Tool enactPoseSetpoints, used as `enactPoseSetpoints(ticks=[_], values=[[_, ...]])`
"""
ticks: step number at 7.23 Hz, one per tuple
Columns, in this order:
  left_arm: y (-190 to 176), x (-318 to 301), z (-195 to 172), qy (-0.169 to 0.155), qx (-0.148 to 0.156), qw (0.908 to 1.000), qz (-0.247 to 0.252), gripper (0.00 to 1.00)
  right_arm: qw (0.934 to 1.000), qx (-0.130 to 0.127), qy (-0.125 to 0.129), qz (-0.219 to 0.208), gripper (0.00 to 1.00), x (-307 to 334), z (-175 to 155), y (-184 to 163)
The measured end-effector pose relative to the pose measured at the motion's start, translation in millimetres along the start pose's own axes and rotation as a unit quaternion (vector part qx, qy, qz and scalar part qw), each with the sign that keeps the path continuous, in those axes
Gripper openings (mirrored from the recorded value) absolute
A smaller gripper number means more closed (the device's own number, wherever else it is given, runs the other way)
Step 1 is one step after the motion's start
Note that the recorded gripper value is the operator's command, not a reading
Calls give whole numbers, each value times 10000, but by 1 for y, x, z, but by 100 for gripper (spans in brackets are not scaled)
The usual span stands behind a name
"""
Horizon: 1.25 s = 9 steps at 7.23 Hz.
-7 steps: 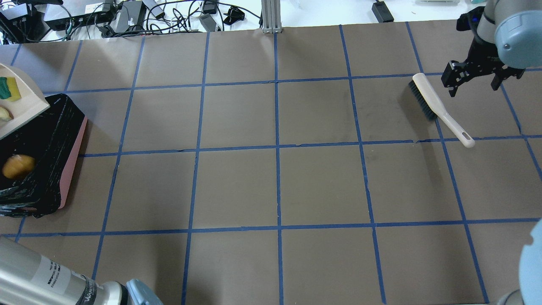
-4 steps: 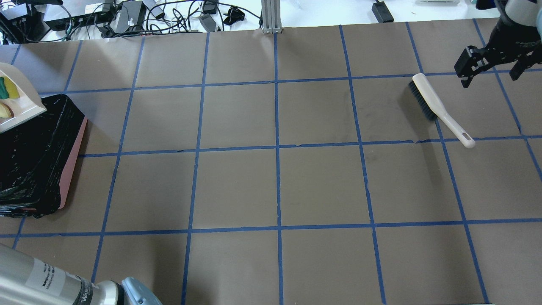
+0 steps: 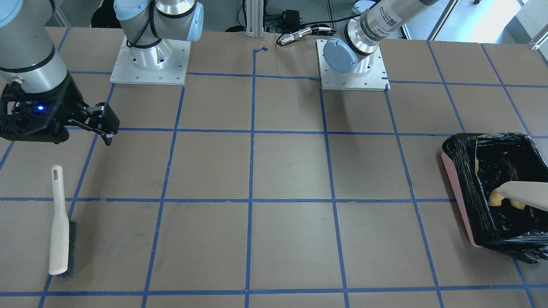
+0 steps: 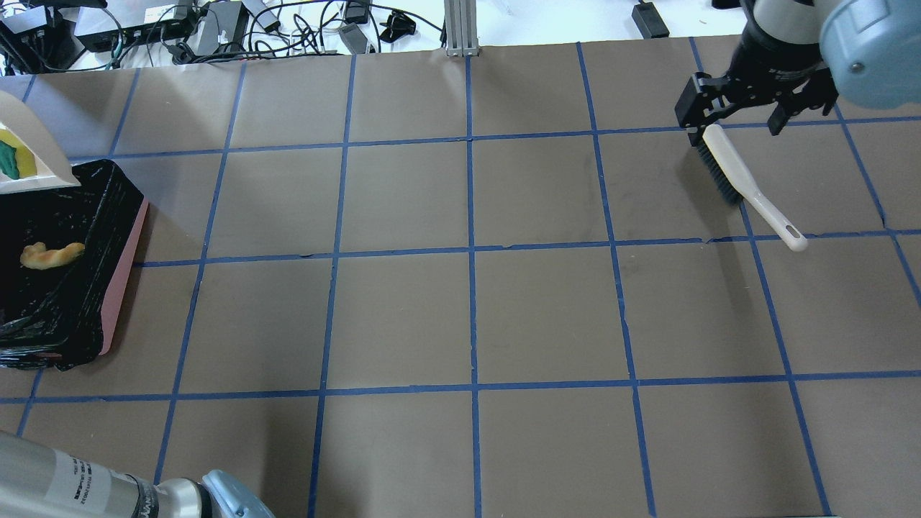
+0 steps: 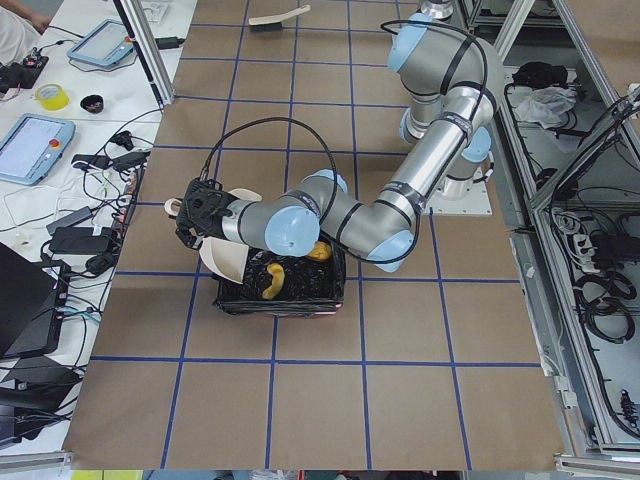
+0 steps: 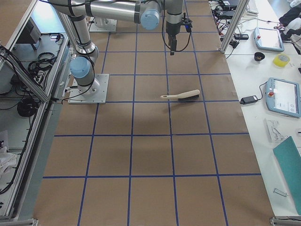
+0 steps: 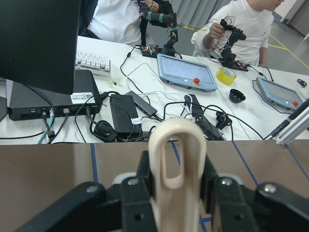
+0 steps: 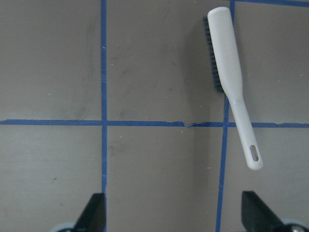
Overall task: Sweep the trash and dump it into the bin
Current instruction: 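Hold the emptied dustpan raised with the left gripper while the right gripper lifts away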
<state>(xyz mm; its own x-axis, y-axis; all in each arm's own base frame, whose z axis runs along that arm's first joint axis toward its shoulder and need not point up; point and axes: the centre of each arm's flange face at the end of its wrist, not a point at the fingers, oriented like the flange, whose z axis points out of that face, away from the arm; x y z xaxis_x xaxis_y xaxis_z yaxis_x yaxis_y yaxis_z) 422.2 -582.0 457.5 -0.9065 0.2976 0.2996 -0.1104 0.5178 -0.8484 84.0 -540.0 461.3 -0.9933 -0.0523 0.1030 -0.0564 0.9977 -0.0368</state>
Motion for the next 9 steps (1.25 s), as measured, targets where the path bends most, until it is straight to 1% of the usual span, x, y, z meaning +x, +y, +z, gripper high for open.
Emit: enactPoseSetpoints(ticks=[2, 3, 5, 8, 9], values=[[5, 21, -5, 97, 102, 9984, 543, 0, 9996, -7, -216, -161, 100, -24, -1, 3], [9, 25, -9, 147, 190, 9969, 755, 0, 9994, -19, -269, -200, 100, -27, 0, 4], [21, 25, -15, 143, 279, 9947, 979, 0, 9994, -46, -286, -202, 100, -28, 2, 5], [28, 30, -26, -12, 364, 9889, 1439, 0, 9993, -96, -292, -202, 100, -29, 4, 6], [33, 34, -28, -29, 482, 9863, 1577, 0, 9992, -165, -291, -197, 100, -29, 7, 7]])
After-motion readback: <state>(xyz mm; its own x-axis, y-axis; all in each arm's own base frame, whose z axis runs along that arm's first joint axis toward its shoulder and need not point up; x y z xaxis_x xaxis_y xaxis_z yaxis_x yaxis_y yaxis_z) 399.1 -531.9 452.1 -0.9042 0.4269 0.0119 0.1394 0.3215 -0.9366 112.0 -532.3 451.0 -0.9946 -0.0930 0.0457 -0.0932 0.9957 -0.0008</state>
